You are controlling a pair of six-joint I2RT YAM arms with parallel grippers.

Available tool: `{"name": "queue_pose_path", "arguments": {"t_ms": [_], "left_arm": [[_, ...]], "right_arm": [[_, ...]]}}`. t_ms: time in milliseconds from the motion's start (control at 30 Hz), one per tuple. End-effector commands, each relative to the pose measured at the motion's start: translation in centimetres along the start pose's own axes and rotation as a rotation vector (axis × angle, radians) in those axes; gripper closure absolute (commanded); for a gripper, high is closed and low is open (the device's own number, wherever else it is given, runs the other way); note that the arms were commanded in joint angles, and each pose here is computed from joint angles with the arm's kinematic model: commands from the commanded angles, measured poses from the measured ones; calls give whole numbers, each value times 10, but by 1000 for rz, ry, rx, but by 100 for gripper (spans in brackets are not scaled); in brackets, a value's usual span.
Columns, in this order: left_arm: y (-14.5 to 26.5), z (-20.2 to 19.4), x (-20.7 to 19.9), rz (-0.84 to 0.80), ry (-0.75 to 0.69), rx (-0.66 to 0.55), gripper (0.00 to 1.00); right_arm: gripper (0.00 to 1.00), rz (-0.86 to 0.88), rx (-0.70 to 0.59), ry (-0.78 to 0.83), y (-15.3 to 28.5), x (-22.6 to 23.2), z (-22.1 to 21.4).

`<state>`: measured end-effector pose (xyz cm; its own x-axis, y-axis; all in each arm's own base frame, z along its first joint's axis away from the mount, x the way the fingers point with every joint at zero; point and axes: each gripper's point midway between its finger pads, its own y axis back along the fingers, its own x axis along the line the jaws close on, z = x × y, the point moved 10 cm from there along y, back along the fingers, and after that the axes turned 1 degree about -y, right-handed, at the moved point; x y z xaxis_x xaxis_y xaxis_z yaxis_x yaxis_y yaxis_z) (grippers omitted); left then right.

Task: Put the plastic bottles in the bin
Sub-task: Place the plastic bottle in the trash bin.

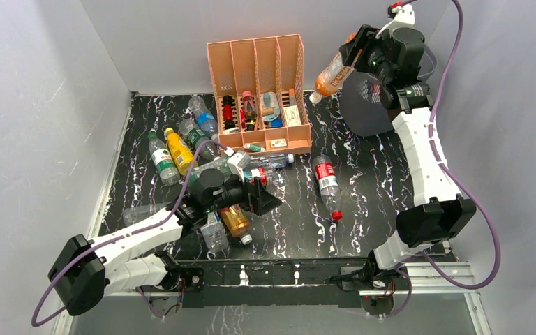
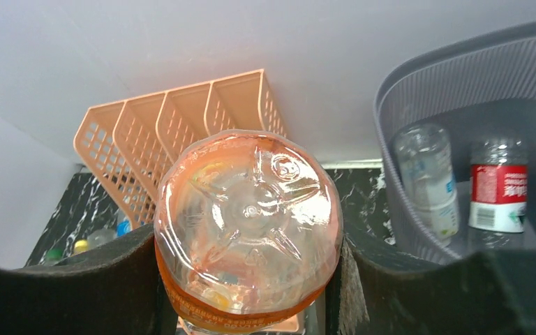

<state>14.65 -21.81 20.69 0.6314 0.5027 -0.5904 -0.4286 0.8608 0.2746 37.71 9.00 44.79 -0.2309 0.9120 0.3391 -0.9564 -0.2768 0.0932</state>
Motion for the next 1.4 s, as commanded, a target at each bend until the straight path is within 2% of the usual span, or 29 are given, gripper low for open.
{"name": "queue_pose_path", "arguments": {"t_ms": [0, 400, 567, 700, 1067, 1167, 1367], "left_arm": [[-4, 2, -8, -66, -9, -8, 2], [-24, -2, -23, -94, -23, 65, 2], [-29, -3, -35, -109, -40, 87, 2], [-32, -4, -39, -113, -46, 105, 2], [-33, -3, -42, -98, -65, 118, 2], [-33, -5, -40, -89, -66, 121, 2], [-37, -8, -37, -84, -63, 133, 2]], "right_arm": [[38, -12, -258, 61, 27, 4, 59], [40, -137, -472, 80, 34, -22, 112], [40, -256, -569, 121, 34, -34, 127], [39, -359, -598, 158, 29, -48, 128], [40, -443, -445, 145, -21, -88, 86], [41, -459, -338, 133, -41, -101, 60], [43, -478, -206, 117, -55, -114, 19]]}}
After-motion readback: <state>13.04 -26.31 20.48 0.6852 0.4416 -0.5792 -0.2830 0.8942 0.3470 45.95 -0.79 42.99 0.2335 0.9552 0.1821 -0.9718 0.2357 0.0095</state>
